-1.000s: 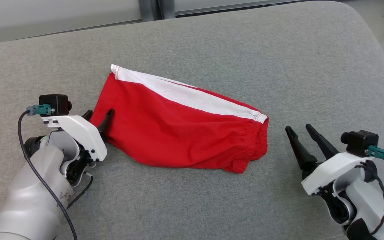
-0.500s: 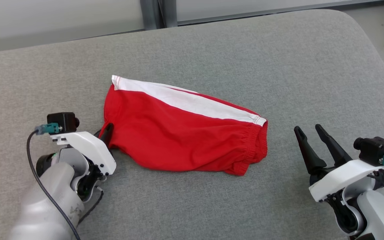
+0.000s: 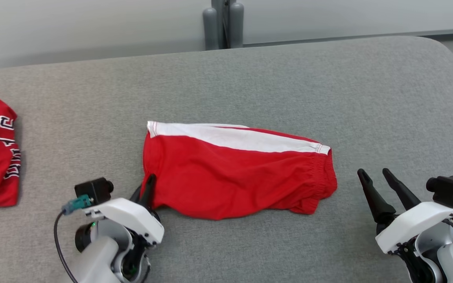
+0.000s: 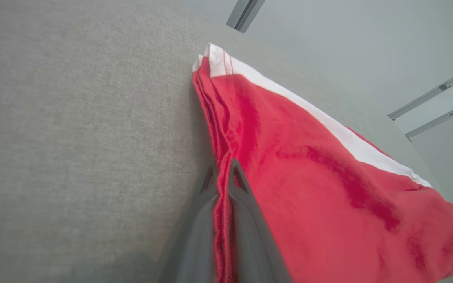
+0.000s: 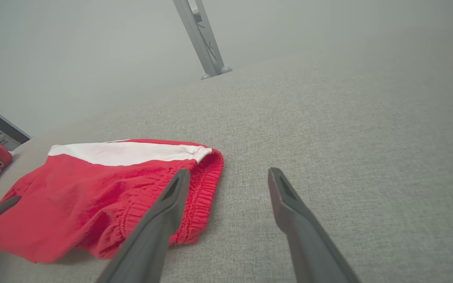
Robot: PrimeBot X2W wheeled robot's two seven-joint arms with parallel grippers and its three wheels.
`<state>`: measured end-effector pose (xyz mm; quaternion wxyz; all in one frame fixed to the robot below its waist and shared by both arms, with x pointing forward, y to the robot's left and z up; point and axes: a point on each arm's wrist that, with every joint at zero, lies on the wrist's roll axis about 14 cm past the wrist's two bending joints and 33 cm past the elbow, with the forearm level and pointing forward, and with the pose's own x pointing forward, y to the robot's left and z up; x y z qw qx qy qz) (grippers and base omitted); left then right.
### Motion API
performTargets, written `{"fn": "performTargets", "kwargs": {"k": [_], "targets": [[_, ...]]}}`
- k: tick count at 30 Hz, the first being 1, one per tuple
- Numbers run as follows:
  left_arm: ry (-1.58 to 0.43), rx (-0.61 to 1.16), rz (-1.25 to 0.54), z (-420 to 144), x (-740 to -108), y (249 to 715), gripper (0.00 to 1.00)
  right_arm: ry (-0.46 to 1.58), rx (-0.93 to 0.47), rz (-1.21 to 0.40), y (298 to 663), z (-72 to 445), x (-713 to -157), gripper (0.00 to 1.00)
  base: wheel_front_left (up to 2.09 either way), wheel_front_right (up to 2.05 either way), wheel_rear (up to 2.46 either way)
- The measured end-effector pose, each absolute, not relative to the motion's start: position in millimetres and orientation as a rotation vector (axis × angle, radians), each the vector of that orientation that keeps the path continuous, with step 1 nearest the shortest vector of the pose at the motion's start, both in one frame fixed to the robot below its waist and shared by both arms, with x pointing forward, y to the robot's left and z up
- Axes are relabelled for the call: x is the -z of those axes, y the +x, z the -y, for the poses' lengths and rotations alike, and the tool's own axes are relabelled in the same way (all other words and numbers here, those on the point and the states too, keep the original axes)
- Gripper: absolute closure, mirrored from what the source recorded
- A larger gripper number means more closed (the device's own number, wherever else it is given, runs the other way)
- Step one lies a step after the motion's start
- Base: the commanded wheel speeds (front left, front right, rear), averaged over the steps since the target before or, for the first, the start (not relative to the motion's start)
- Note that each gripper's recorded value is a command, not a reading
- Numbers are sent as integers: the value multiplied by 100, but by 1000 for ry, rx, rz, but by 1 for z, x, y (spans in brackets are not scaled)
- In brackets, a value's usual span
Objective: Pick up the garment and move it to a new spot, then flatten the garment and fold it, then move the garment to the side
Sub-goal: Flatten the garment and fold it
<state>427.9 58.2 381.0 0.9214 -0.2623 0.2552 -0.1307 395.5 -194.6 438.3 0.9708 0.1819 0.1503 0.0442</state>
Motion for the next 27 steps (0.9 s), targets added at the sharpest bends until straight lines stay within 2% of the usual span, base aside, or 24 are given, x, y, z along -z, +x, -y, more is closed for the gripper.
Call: {"fn": "performTargets", "kwargs": {"k": [15, 17, 18, 19, 27], "targets": [[-585, 183, -481, -70, -396, 388, 100, 431, -182, -419, 406, 158, -441, 0, 0, 0, 0], [-587, 176, -467, -72, -400, 388, 47, 430, -192, -422, 408, 153, -442, 0, 0, 0, 0], [-587, 170, -455, -73, -402, 389, 4, 425, -200, -431, 408, 150, -441, 0, 0, 0, 0], [-585, 167, -439, -75, -406, 390, 0, 421, -205, -439, 408, 147, -440, 0, 0, 0, 0], [-508, 148, -347, -95, -424, 392, 0, 389, -220, -525, 405, 133, -422, 0, 0, 0, 0]]}}
